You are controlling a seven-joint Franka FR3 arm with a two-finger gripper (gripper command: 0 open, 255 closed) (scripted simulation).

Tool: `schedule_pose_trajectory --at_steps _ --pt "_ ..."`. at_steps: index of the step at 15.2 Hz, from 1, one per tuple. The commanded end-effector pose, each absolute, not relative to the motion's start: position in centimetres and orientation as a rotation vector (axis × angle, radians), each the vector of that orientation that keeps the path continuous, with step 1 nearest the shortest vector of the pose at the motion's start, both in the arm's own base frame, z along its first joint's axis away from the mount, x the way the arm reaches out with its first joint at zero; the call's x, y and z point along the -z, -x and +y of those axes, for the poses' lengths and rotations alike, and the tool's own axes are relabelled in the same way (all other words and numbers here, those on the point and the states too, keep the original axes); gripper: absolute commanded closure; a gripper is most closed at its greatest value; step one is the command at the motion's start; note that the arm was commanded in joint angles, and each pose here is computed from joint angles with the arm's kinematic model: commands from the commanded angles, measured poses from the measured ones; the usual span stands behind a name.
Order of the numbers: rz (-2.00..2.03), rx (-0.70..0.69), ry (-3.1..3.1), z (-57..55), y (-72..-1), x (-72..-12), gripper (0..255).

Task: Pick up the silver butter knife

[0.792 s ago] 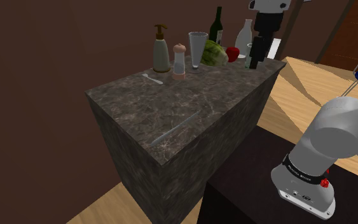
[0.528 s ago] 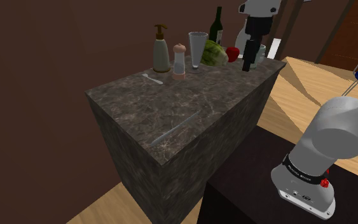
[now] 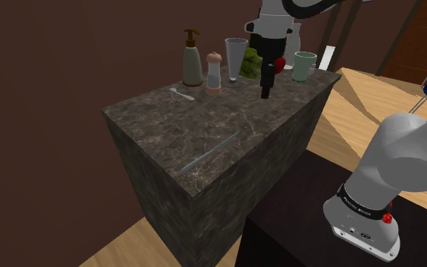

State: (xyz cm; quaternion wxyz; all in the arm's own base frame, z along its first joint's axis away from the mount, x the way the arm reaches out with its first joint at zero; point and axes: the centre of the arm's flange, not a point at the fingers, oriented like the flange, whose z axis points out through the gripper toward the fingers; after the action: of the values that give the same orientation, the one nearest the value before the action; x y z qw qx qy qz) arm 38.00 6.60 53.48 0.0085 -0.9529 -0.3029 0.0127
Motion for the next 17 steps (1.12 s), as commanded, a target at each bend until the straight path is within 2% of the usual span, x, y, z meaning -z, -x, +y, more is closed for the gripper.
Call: schedule_pose_trajectory --at_steps 1,9,17 --pt "-1.099 -0.027 2.922 8.7 -39.3 -52.6 0" --pt "-1.651 0.014 2.641 17.9 -41.8 -49.0 0" --pt "-2.136 0.054 2.257 27.4 -40.6 -45.5 0"
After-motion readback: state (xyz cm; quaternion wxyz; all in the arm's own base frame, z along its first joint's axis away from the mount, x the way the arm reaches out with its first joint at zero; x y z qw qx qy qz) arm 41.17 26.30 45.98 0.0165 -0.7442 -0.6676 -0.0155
